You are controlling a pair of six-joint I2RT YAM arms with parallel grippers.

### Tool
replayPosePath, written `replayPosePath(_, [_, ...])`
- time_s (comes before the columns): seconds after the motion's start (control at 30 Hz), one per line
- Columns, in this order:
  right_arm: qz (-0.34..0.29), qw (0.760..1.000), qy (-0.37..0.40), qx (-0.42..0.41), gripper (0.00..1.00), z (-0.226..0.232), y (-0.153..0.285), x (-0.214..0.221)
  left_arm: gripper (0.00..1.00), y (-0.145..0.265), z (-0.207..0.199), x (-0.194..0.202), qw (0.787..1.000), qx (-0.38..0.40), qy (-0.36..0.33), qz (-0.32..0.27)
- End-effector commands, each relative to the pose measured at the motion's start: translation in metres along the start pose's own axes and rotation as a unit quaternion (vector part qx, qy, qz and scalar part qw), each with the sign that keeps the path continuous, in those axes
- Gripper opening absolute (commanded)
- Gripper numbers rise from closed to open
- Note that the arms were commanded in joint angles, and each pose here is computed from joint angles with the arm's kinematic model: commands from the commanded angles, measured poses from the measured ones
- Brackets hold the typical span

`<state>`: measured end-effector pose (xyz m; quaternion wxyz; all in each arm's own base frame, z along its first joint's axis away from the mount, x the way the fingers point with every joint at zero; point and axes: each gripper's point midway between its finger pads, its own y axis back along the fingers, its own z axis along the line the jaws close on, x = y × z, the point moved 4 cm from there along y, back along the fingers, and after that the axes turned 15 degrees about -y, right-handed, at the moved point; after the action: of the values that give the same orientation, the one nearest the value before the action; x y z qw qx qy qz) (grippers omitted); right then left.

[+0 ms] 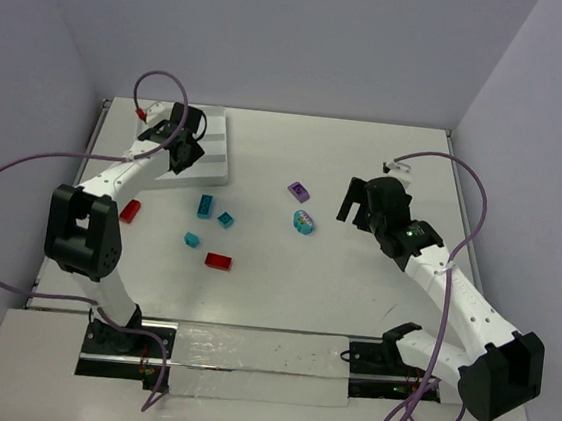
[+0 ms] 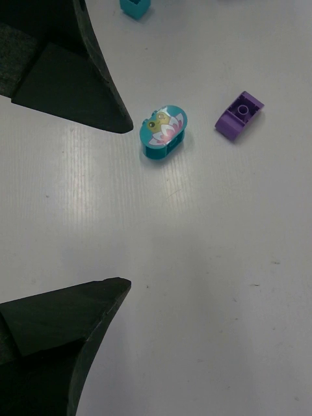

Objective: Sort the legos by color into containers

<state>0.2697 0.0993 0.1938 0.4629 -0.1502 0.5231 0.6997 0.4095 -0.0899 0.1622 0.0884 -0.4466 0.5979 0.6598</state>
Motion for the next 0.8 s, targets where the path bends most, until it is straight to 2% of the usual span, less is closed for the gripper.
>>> replayPosePath(0.0, [-0.021, 1.000, -0.002, -0.005, 1.00, 0.005, 0.006, -0.011, 0.18, -0.012, -0.023, -0.031, 0.999, -0.002, -0.044, -0.025])
replayPosePath(0.33, [-0.024, 1.000, 0.004, -0.001, 1.00, 0.008, 0.005, -0.016, 0.26, -0.064, -0.054, -0.040, 0.998, 0.003, -0.061, -0.012])
replayPosePath(0.6, [-0.020, 1.000, 0.003, -0.002, 1.00, 0.009, 0.003, -0.014, 0.54, -0.093, -0.056, -0.033, 0.998, -0.001, -0.065, 0.003])
replayPosePath(0.77, [-0.017, 1.000, 0.006, 0.003, 1.00, 0.007, 0.002, -0.012, 0.64, -0.101, -0.055, -0.031, 0.998, 0.003, -0.066, 0.003])
